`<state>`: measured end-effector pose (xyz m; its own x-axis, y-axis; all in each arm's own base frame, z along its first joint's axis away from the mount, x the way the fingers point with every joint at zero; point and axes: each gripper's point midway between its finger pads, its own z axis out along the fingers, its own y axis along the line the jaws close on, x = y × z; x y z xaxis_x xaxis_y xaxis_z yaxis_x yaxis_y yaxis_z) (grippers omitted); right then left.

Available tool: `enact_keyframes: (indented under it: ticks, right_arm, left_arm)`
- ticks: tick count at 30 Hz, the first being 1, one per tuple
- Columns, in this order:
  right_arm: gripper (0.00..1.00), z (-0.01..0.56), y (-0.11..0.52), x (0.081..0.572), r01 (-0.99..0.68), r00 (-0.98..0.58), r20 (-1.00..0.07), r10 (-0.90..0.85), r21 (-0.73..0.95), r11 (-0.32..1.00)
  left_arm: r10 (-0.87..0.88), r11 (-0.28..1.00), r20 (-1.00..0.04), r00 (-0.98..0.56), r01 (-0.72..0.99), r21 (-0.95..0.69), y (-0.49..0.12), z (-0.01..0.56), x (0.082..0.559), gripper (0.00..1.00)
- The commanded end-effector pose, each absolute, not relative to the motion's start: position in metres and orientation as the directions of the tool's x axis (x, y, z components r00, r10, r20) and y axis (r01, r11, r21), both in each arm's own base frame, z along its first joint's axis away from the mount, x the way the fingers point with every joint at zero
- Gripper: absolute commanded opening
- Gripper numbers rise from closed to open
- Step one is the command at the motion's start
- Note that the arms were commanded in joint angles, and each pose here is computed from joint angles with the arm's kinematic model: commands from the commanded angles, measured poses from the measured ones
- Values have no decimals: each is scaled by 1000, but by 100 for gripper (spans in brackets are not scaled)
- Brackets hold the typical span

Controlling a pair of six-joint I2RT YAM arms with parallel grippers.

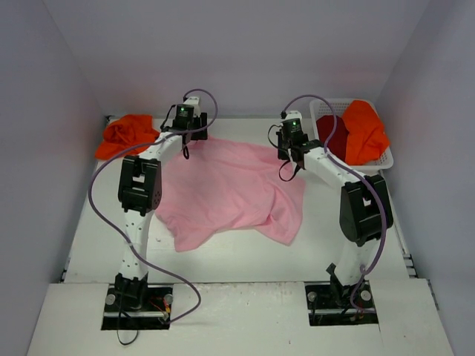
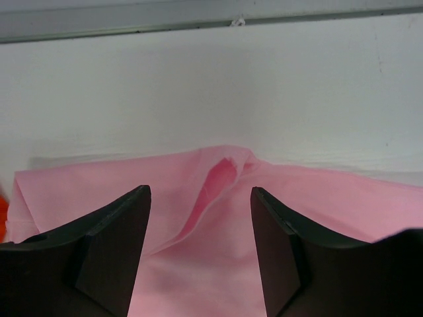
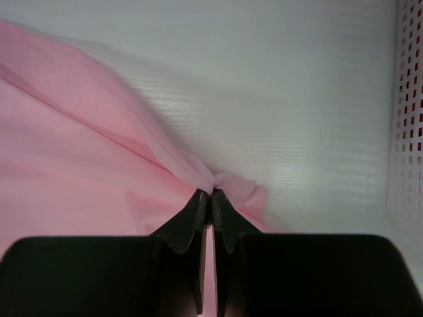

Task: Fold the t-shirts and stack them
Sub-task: Flatten the tshirt out, then fold the tshirt

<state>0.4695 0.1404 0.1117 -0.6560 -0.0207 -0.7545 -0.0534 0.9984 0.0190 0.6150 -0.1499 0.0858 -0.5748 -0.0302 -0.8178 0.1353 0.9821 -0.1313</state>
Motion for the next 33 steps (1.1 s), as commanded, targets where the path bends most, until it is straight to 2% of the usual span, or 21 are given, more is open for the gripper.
enact_keyframes:
  ticks: [1, 4, 9, 26, 33]
  right_arm:
    - [0, 120, 139, 478, -45, -620, -784, -8, 26, 999]
    - [0, 118, 139, 478, -45, -623, -783, -9, 25, 999]
    - [0, 114, 140, 478, -46, -629, -778, -8, 26, 999]
    - [0, 107, 140, 476, -46, -637, -771, -7, 30, 998]
    - [0, 108, 142, 476, -47, -637, -771, 2, 41, 998]
  left_arm:
    - [-34, 984, -895, -445, 141, -108, -147, 139, 640, 57]
    - [-26, 986, -894, -448, 136, -96, -145, 135, 641, 57]
    - [-23, 986, -893, -449, 138, -95, -144, 131, 642, 47]
    - [-38, 985, -876, -481, 127, -113, -144, 116, 636, 45]
    - [-68, 980, -892, -447, 137, -143, -149, 138, 635, 45]
